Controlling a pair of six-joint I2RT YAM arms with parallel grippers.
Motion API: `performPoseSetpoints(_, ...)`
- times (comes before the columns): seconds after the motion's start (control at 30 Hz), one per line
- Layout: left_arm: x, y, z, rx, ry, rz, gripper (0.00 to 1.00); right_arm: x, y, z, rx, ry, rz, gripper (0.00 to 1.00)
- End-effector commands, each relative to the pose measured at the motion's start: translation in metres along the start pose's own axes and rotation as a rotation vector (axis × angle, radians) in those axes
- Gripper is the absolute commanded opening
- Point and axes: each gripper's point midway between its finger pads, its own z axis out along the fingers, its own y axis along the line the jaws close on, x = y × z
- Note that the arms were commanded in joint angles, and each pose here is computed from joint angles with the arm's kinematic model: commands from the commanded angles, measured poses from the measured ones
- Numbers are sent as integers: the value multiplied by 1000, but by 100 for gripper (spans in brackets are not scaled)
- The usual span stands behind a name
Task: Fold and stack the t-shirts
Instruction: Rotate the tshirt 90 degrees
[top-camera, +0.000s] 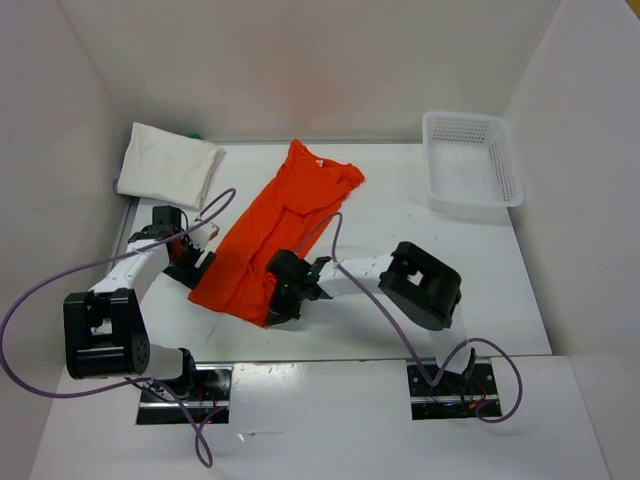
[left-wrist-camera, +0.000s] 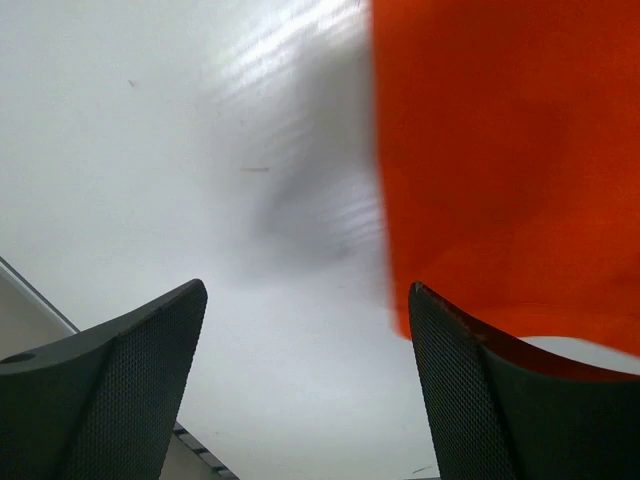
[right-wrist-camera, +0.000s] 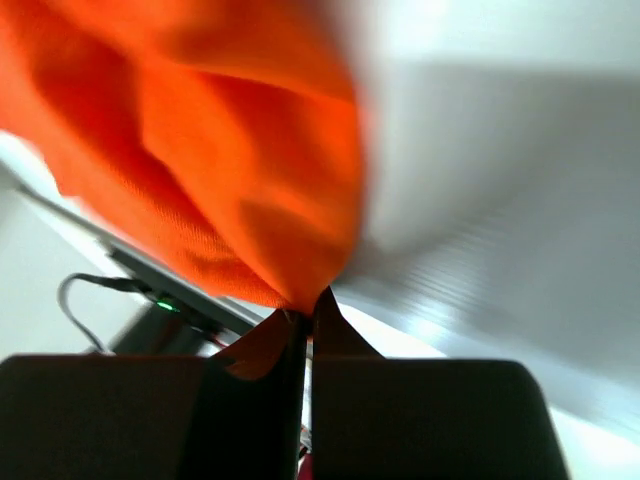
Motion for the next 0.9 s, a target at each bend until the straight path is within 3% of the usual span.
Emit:
performPoseSetpoints(0.0,-34,-8,-15,66,-91,49,89,-10,-55,-23,105,-36,2,0)
performPoseSetpoints(0.3,-95,-45,-28,111,-172,230,91,10,-165,-104,244,29,-51,0)
performPoseSetpoints(0.4,-112,-78,-35,122,-194,355,91,25,-188,-123,258,82,-71,0)
performPoseSetpoints(0.43,-115,-84,-39,117,-205,382,91,26,-188,-127,250,84,-113,3)
performPoseSetpoints(0.47,-119,-91,-42,112,-216,420,93,32,-193,-134,259,102,-123,25)
performPoseSetpoints(0.5,-122,-98,-49,96,-245,461,93,33,-194,-137,258,104,-140,40)
performPoseSetpoints(0.57,-118,-120,-56,82,-256,574,93,38,-186,-146,211,114,-172,54)
performPoseSetpoints(0.77,-84,-158,-90,-33,-352,985,94,35,-160,-173,137,53,-209,57)
performPoseSetpoints(0.87,-54,-180,-84,8,-316,1169,94,31,-152,-174,117,38,-180,57)
